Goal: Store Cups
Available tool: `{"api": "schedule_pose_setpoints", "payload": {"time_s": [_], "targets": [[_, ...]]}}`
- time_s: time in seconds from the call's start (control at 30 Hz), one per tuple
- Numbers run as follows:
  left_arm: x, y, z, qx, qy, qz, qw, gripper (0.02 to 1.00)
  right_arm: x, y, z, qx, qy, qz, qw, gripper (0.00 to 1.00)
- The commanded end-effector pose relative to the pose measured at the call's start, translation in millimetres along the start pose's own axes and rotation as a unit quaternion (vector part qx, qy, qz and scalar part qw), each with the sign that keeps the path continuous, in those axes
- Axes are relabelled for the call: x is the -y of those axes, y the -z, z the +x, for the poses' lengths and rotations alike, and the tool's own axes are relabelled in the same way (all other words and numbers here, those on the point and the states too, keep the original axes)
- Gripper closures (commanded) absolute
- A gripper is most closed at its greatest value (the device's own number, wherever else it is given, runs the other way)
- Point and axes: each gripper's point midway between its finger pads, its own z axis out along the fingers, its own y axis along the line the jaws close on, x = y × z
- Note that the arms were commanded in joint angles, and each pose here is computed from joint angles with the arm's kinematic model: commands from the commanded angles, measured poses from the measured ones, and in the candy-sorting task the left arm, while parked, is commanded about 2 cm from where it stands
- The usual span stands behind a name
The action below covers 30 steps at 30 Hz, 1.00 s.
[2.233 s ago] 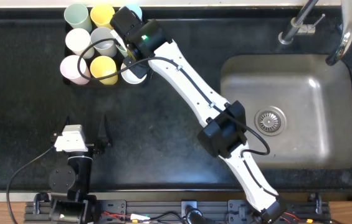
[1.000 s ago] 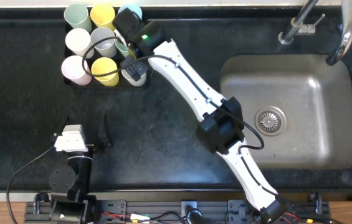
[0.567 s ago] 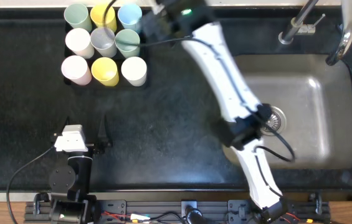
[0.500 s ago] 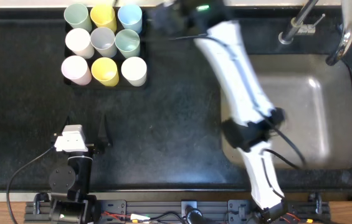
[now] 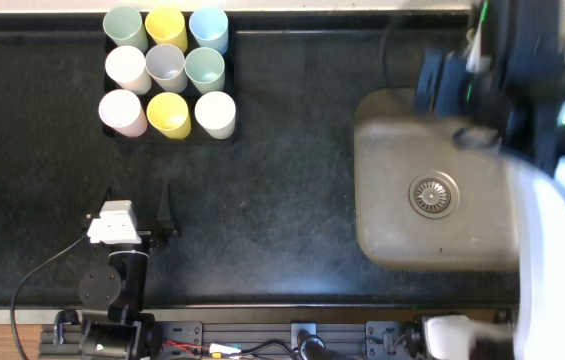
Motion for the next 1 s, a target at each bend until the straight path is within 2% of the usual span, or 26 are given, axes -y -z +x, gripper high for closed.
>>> {"api": "schedule_pose_setpoints", "payload": {"time_s": [0.03,0.1,0.2,0.23,0.3,0.47,0.6,0.77,1.0], "targets": [[-2,1,-1,0.004,-0.011,-0.005,1.000,0.020,20,-29,51,0.084,0.001,0.044,0.995,0.005],[-2,1,-1,0.004,-0.011,-0.005,1.000,0.020,25,-34,48,0.183,0.003,0.054,0.982,0.005],[-2,1,-1,0.004,-0.011,-0.005,1.000,0.020,19,-32,41,0.325,-0.003,0.023,0.945,0.003],[-2,1,-1,0.004,-0.011,-0.005,1.000,0.020,18,-32,45,0.357,-0.014,0.009,0.934,0.005],[-2,1,-1,0.004,-0.011,-0.005,1.000,0.020,22,-37,60,0.381,-0.023,0.004,0.924,0.003],[-2,1,-1,0.004,-0.011,-0.005,1.000,0.020,23,-62,98,0.369,-0.013,-0.002,0.929,0.003],[-2,1,-1,0.004,-0.011,-0.005,1.000,0.020,15,-75,111,0.363,-0.001,-0.014,0.932,0.005],[-2,1,-1,0.004,-0.011,-0.005,1.000,0.020,11,-68,105,0.402,-0.014,-0.030,0.915,0.003],[-2,1,-1,0.004,-0.011,-0.005,1.000,0.020,31,-68,118,0.434,-0.040,-0.016,0.900,0.005]]}}
